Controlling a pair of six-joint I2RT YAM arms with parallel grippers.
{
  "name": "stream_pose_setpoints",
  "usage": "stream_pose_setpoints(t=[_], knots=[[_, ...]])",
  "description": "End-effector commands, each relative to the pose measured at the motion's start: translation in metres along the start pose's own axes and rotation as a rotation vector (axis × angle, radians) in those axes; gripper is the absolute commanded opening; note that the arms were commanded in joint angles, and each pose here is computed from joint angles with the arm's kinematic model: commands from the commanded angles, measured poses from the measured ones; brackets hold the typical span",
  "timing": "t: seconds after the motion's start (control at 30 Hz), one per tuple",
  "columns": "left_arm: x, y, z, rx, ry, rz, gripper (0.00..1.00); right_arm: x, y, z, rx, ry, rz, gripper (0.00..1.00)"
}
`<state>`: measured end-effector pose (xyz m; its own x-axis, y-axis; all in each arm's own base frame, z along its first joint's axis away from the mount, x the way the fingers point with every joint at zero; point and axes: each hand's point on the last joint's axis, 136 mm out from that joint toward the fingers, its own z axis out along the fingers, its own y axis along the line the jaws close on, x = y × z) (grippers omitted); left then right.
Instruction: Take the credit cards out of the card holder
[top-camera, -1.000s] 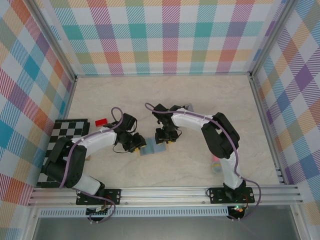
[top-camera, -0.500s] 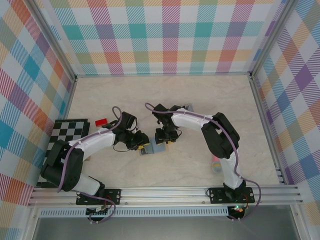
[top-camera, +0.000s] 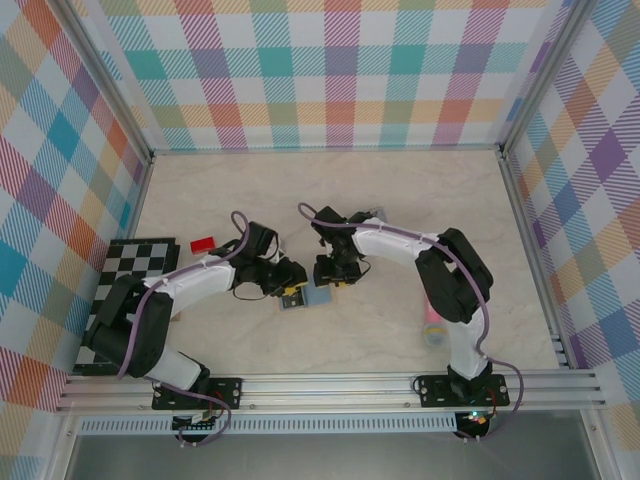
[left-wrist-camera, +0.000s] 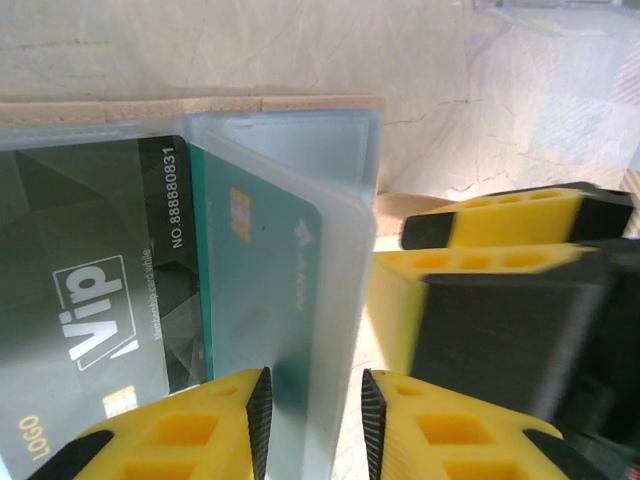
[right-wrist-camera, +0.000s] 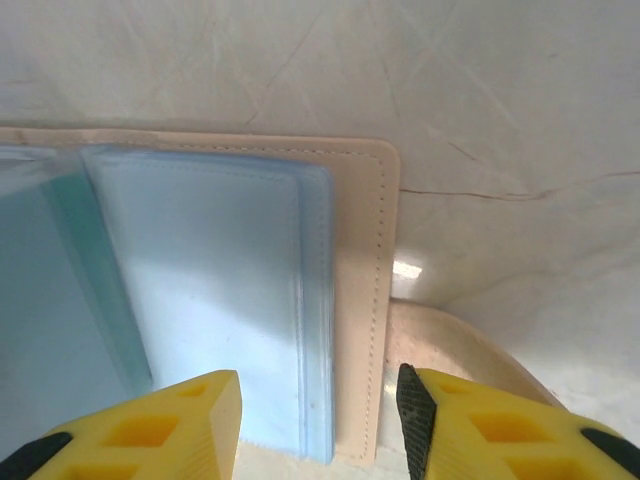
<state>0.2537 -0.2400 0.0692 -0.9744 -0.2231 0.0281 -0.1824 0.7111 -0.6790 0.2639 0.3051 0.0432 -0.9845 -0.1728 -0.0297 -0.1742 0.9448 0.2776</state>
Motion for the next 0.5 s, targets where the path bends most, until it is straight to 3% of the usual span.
stream_pose_setpoints(t=[0.0,0.3,0.47], knots=[[-0.002,-0.019,0.005,0.054,0.016,0.022,0.34,-0.010,-0.003,-0.029,-0.002,-0.106,0.032,0.46],[-0.009,-0.037,0.006,0.087,-0.001,0.031,0.53,-0.018,-0.008,-0.056,-0.007,-0.200,0.041,0.47],[-0.013,-0.002,-0.006,-0.094,-0.071,-0.039,0.63,-0.018,-0.002,-0.055,-0.034,-0.190,0.016,0.47]])
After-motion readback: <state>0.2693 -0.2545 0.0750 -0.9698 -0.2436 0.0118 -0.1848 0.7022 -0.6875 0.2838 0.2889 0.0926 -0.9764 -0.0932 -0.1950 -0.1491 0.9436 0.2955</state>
